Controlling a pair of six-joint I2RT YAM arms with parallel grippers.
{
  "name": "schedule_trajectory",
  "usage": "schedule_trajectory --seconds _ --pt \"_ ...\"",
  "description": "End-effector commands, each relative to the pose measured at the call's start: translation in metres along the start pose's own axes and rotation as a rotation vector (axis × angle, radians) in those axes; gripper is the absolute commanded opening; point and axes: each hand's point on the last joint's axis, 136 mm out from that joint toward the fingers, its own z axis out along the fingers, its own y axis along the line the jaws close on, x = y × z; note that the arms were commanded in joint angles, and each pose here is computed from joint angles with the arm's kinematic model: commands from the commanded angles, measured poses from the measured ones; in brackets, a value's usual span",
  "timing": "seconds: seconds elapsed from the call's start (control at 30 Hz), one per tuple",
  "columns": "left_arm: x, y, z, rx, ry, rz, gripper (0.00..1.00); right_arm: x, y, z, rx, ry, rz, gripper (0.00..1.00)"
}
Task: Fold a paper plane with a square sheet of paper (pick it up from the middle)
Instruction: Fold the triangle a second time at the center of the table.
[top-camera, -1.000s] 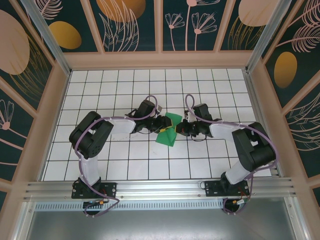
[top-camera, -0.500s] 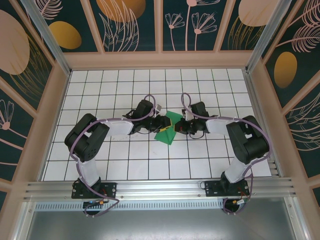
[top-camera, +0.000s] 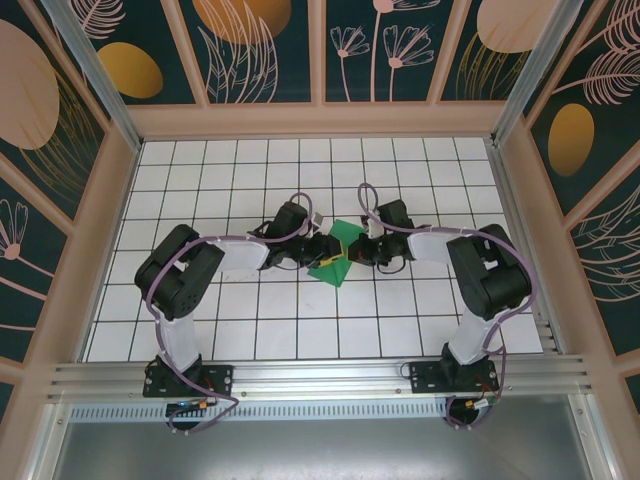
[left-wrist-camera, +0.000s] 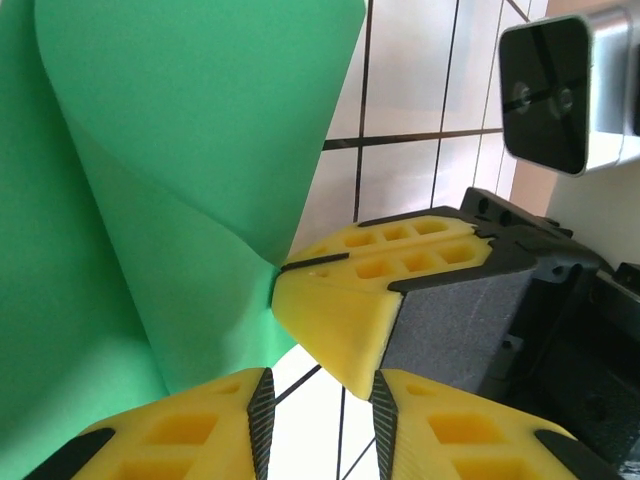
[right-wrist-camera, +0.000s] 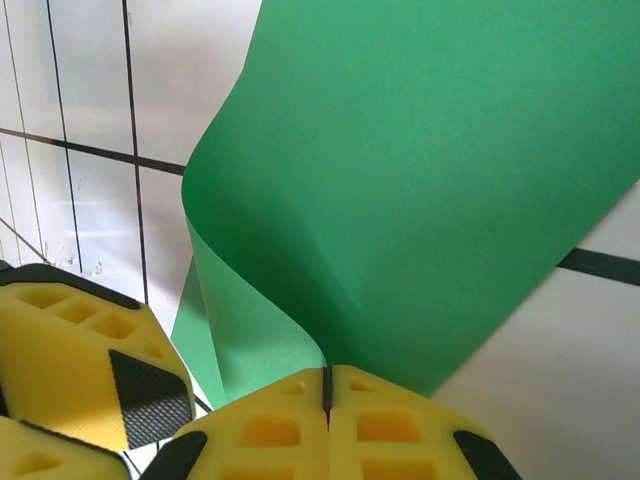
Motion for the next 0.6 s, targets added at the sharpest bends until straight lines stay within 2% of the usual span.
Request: schedule_trajectory --seconds 0.0,0.57 --pt "0.0 -0.006 0.005 0.03 0.017 -0.001 0.35 -0.008 -0.001 0.001 0.018 -0.003 -0.026 0.04" --pt "-0.006 0.001 0.013 0.006 0.012 -0.011 0.35 -0.013 -0.011 0.009 0.055 0.012 -0.02 0.05"
